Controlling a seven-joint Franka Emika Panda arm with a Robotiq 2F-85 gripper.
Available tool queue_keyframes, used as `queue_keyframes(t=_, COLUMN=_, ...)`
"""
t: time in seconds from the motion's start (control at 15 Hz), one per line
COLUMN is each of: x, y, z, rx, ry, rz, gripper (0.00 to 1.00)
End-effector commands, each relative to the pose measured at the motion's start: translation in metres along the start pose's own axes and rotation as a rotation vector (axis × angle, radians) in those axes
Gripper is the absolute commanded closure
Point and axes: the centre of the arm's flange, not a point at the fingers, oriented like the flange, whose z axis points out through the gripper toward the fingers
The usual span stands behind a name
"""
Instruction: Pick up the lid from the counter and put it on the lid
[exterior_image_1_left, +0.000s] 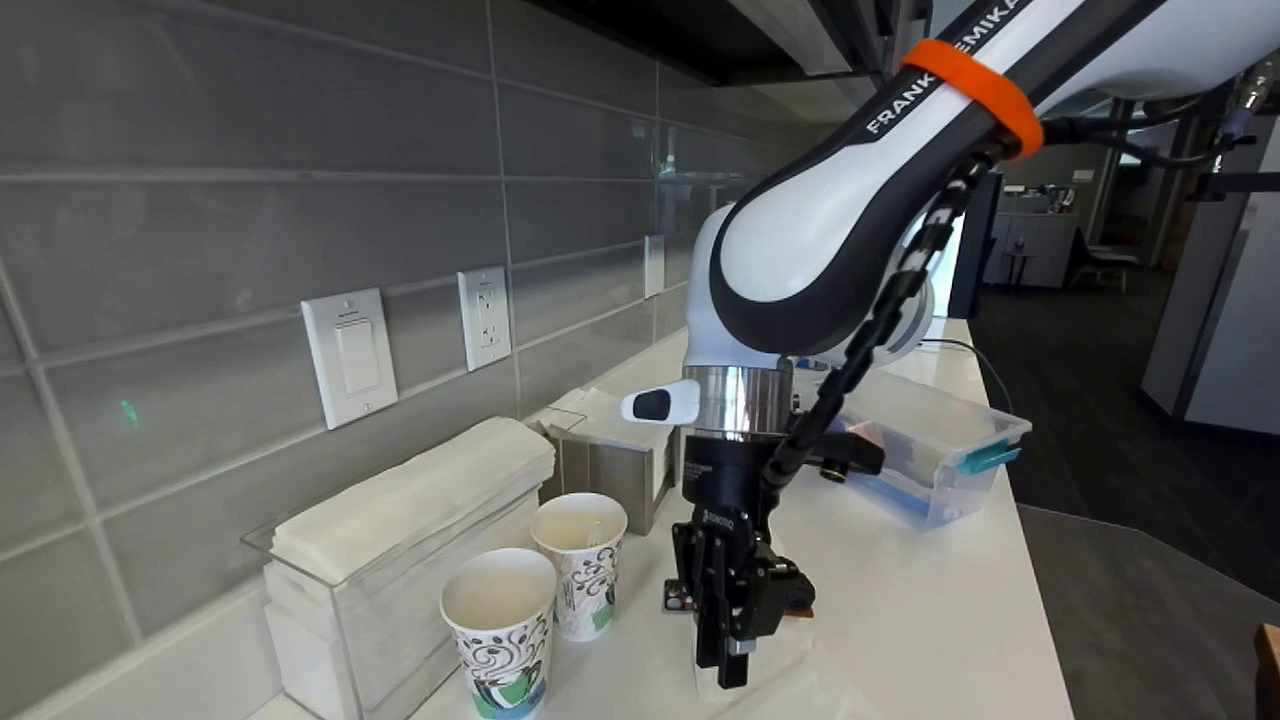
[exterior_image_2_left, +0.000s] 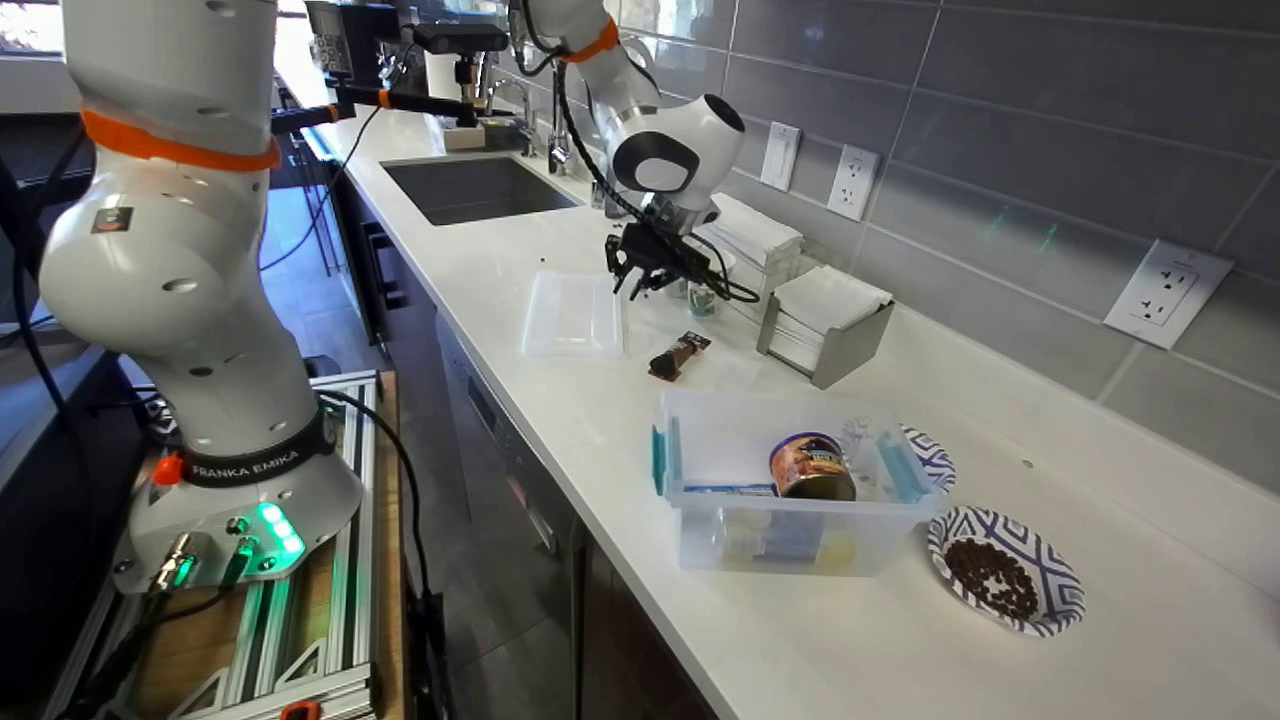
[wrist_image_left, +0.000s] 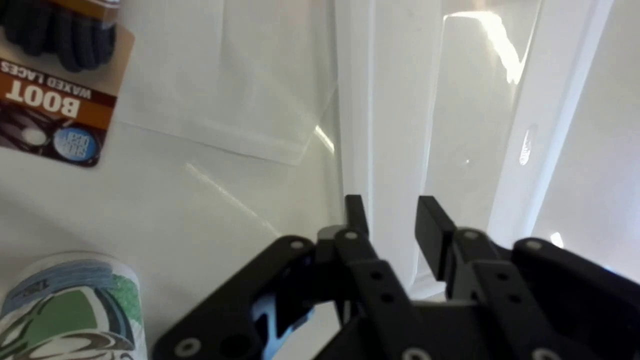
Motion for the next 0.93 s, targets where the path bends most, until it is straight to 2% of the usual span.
queue_keyframes(t=0.0, x=-0.004, y=-0.002, z=0.016, rx=-0.015, ry=0.003, rz=-0.011, gripper=0.36)
queue_keyframes(t=0.27, x=0.004, y=0.006, z=0.032, rx=-0.05, ry=0.0, rz=-0.034, gripper=0.05)
queue_keyframes(t=0.33, x=0.005, y=0.006, z=0.037, rx=-0.048, ry=0.001, rz=-0.037, gripper=0.01)
queue_keyframes(t=0.87, x=0.017, y=-0.008, z=0.073, rx=0.048, ry=-0.025, rz=-0.086, gripper=0.0)
